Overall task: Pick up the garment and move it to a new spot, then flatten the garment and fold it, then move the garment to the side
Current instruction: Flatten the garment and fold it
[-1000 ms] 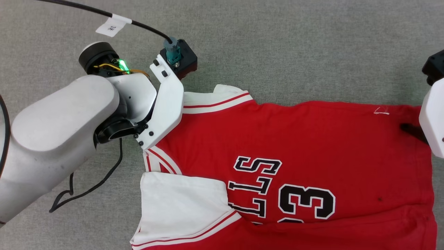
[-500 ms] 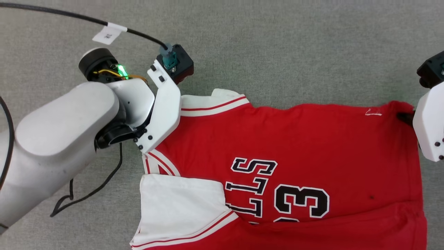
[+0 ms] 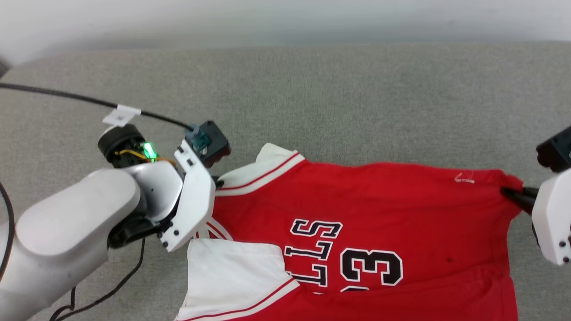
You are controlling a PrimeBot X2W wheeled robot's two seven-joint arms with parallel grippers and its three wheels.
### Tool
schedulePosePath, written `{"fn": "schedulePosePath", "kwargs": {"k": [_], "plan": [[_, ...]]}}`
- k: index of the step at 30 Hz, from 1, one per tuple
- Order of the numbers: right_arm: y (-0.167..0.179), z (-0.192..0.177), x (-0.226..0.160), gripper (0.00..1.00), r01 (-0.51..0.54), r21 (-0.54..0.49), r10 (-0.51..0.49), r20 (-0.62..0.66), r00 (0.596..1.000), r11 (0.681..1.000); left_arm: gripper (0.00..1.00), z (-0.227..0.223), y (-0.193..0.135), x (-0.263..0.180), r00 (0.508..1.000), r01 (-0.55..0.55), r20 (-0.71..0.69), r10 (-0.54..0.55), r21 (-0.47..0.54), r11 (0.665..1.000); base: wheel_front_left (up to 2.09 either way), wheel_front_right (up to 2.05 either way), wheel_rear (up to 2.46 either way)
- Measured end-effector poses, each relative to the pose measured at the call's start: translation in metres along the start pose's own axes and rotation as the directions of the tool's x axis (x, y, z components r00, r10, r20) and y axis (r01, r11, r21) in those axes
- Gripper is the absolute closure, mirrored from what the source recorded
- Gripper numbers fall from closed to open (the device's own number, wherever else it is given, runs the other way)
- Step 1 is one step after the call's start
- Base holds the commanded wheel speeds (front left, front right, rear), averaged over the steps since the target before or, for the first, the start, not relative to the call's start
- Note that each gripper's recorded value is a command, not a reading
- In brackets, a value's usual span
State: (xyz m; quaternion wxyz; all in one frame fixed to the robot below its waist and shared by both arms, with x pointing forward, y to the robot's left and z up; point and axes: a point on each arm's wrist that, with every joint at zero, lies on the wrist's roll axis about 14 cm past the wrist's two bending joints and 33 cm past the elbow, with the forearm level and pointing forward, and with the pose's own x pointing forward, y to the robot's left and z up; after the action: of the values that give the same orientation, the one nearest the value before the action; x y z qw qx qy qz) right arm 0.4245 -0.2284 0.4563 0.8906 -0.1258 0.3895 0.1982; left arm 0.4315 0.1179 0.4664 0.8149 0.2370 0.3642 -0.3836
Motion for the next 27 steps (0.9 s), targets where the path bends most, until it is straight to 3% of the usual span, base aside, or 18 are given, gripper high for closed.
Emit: {"fn": "schedulePosePath", "kwargs": {"k": [12, 19, 27], "plan": [[0.032, -0.053, -0.043, 1.0, -0.028, 0.048, 0.027, 0.016, 0.999, 0.998, 1.0, -0.052, -0.058, -0.032, 1.0, 0.023, 0.003, -0.023, -0.06, 0.998, 0.0, 0.0, 0.0], [0.049, -0.094, -0.038, 1.0, -0.062, 0.12, 0.07, -0.068, 0.995, 0.991, 1.0, -0.087, -0.087, -0.02, 0.997, 0.073, -0.027, -0.079, -0.158, 0.985, 0.0, 0.0, 0.0], [0.062, -0.128, -0.017, 1.0, -0.072, 0.193, 0.102, -0.154, 0.983, 0.979, 1.0, -0.109, -0.094, 0.006, 0.994, 0.084, -0.054, -0.098, -0.227, 0.97, 0.0, 0.0, 0.0]]}}
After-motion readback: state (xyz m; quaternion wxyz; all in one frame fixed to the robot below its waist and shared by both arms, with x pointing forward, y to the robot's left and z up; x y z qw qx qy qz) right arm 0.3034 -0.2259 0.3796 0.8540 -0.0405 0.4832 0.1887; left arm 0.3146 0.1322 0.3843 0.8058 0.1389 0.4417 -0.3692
